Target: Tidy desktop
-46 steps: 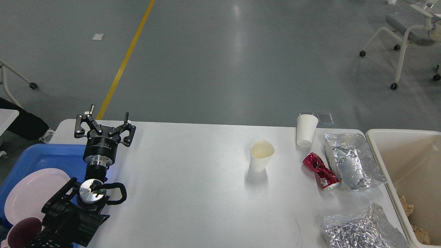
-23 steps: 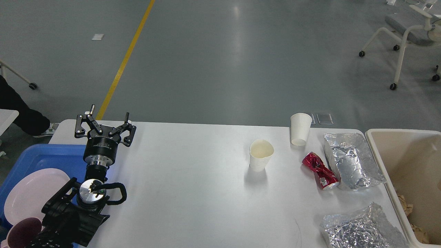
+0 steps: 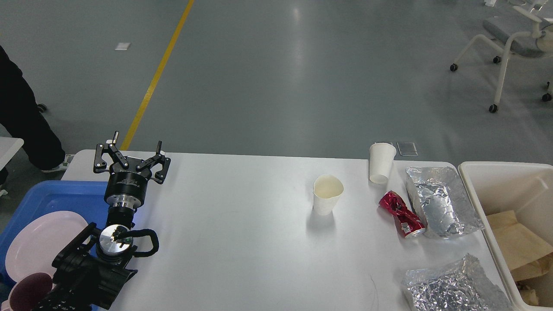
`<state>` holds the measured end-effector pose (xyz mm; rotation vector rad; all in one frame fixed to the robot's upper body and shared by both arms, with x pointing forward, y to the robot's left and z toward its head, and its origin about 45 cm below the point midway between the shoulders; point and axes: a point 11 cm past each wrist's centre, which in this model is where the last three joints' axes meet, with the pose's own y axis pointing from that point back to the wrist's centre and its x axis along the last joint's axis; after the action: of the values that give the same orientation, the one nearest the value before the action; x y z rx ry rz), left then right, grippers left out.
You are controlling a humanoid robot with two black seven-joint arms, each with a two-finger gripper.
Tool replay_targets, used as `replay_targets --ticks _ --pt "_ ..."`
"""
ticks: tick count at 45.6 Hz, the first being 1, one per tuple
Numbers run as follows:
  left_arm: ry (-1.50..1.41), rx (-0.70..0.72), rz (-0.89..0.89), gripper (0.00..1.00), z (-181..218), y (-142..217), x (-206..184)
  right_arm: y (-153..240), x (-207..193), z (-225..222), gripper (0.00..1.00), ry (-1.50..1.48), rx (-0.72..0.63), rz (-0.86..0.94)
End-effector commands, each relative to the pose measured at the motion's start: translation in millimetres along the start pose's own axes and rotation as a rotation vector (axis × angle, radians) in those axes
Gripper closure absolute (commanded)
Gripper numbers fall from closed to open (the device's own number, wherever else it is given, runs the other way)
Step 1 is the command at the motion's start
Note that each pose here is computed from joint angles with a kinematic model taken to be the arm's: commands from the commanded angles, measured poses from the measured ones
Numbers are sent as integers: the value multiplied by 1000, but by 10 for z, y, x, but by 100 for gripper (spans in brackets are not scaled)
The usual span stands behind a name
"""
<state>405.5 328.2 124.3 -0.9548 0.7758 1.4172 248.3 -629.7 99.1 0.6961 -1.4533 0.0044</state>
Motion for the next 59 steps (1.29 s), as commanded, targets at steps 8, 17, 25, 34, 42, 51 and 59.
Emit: replay_targets --ticks 8,17,25,34,42,51,59 --pt "0 1 0 0 -1 0 0 77 430 -839 0 -140 116 10" --pt "0 1 0 0 -1 0 0 562 733 -1630 0 -295 231 -215" --pt "0 1 0 0 -1 0 0 1228 728 -2170 0 -324 355 -398" --pt "0 1 0 0 -1 0 0 2135 464 -2345 0 -155 508 -618" --pt "0 1 0 0 -1 0 0 2766 324 -2310 0 314 658 -607" --pt "0 1 0 0 -1 0 0 3600 124 -2638 0 630 823 -638" --pt "0 1 0 0 -1 0 0 4033 -180 -2599 0 862 858 -768"
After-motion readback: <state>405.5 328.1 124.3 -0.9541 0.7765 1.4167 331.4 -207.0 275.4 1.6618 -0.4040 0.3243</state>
